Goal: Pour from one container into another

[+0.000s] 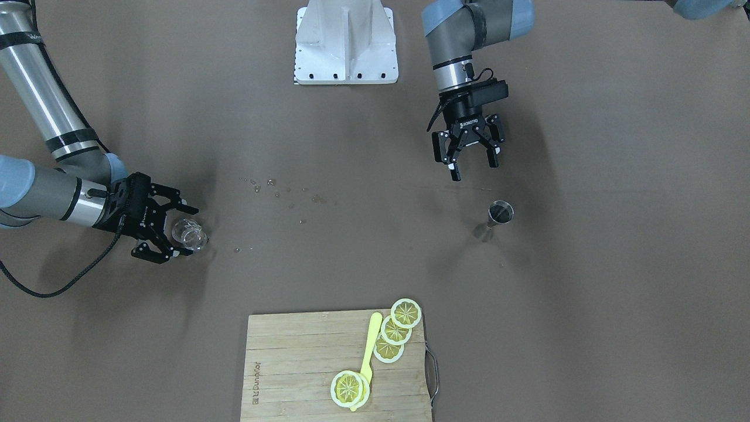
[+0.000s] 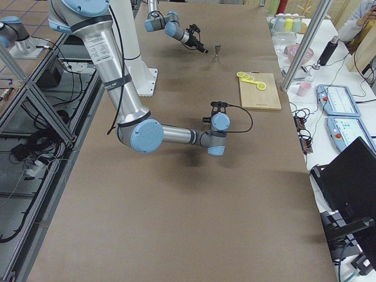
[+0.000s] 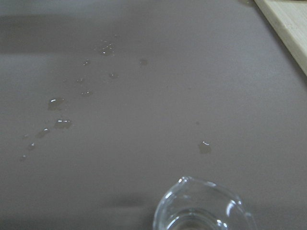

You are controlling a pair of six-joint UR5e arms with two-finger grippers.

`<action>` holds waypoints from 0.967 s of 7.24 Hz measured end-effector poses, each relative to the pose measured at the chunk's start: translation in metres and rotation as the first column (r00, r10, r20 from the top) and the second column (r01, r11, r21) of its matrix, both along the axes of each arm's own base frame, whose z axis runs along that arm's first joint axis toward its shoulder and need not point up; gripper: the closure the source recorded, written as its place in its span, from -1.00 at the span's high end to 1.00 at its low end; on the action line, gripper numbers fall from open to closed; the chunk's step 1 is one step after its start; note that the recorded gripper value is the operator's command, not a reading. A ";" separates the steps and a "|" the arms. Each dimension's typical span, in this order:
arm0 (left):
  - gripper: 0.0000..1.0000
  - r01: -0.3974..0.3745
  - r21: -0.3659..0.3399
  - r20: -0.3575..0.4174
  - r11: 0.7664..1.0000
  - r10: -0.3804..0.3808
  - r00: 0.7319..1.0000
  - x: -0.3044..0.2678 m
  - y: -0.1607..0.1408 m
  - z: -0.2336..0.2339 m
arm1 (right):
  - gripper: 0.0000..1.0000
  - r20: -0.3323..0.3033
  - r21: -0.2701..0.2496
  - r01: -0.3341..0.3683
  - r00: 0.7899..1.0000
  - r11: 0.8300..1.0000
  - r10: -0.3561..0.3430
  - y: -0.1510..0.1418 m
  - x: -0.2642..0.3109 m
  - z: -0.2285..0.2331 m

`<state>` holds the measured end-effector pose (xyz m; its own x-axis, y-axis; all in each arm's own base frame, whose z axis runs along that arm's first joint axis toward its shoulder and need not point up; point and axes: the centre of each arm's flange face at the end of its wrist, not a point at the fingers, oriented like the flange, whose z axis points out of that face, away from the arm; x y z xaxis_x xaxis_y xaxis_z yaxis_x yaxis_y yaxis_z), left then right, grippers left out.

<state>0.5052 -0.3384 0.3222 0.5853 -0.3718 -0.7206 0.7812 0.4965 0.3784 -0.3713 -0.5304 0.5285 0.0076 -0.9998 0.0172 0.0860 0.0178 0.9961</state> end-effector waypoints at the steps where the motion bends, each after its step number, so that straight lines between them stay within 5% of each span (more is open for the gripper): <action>1: 0.94 0.020 0.026 0.023 0.999 -0.021 1.000 0.008 -0.004 0.002 | 0.82 -0.002 -0.003 0.001 1.000 1.000 -0.001 0.000 -0.001 0.001; 5: 0.94 0.085 0.082 0.112 0.993 -0.094 0.989 0.018 -0.027 0.028 | 0.79 -0.005 -0.005 0.002 1.000 1.000 -0.002 0.001 -0.003 0.003; 7: 0.94 0.089 0.078 0.147 0.993 -0.100 0.984 0.023 -0.032 0.043 | 0.54 -0.005 -0.005 0.002 1.000 1.000 -0.002 0.001 -0.004 0.003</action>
<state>0.5286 -0.3700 0.3655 0.6537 -0.3814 -0.6536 0.7548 0.3909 0.5268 -0.3751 -0.5292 0.5319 0.0053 -0.9997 0.0226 0.0916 0.0230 0.9955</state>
